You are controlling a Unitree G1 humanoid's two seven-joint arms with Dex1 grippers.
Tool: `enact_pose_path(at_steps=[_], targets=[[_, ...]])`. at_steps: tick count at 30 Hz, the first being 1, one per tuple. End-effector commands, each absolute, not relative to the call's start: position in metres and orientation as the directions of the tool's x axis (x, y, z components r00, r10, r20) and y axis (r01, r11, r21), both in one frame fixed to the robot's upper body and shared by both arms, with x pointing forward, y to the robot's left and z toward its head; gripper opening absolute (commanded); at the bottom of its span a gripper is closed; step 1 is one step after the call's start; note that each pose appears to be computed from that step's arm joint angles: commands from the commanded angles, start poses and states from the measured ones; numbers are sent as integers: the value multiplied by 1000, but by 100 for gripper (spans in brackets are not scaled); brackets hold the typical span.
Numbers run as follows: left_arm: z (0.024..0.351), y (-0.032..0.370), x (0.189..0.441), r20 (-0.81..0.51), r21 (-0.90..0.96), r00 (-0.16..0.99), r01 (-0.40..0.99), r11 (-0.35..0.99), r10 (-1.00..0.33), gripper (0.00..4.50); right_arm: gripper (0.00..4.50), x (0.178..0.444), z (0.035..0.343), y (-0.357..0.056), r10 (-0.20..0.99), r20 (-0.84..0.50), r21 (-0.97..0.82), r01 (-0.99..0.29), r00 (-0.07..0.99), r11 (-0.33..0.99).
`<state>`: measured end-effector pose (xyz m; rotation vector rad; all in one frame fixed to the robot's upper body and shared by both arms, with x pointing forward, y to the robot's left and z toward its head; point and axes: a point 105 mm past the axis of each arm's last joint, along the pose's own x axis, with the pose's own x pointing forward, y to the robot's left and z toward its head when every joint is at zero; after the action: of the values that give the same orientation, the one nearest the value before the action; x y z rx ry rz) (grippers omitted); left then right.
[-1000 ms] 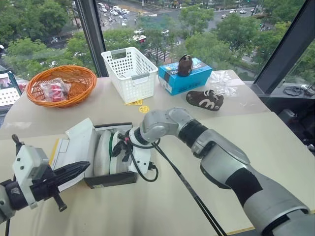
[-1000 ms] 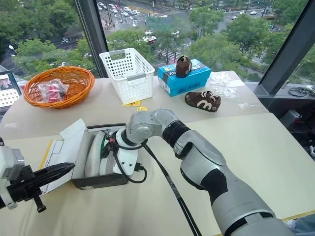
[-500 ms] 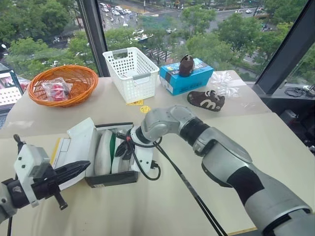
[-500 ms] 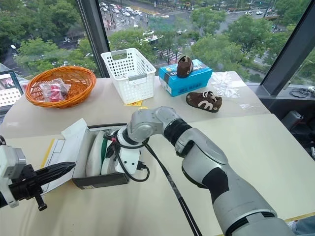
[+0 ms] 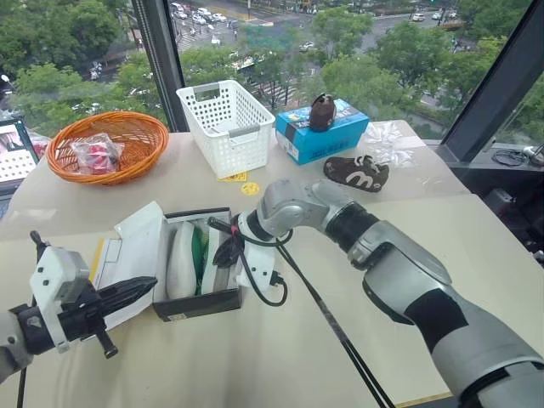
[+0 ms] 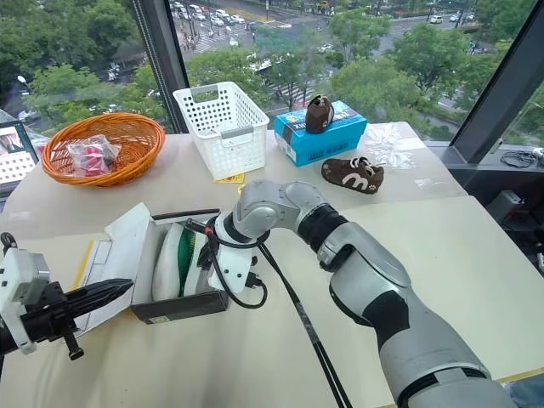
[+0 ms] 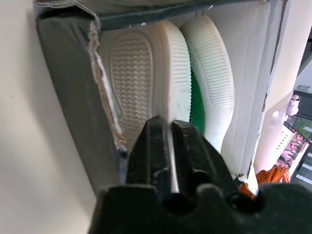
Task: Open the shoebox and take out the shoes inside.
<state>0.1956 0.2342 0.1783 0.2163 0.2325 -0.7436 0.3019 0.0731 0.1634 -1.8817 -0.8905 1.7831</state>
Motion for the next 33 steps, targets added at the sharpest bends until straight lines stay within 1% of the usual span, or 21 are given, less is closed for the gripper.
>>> enact_pose_path(at_steps=[1, 9, 15, 22, 25, 27, 29, 33], targets=[[181, 232, 196, -289, 125, 703, 701, 702, -650, 0, 3, 301, 165, 74, 688, -725, -681, 163, -16, -714], [181, 232, 197, -293, 129, 702, 701, 701, -649, 0, 3, 300, 161, 74, 689, -725, -681, 163, -11, -714], [182, 231, 197, -291, 130, 701, 703, 699, -651, 0, 3, 296, 158, 70, 678, -735, -673, 157, -28, -723], [181, 230, 198, -291, 126, 696, 708, 695, -657, 0, 3, 298, 159, 69, 680, -733, -673, 157, -13, -722], [181, 229, 198, -292, 125, 693, 710, 693, -659, 0, 3, 298, 172, 76, 723, -691, -715, 156, -8, -681], [180, 229, 199, -294, 124, 690, 714, 689, -662, 0, 3, 295, 192, 84, 779, -626, -773, 151, -22, -617], [180, 228, 199, -294, 125, 687, 717, 686, -664, 0, 3, 293, 211, 87, 818, -576, -807, 175, -16, -564], [182, 228, 201, -295, 131, 683, 721, 680, -668, 0, 3, 290, 234, 86, 856, -517, -839, 206, -7, -505]])
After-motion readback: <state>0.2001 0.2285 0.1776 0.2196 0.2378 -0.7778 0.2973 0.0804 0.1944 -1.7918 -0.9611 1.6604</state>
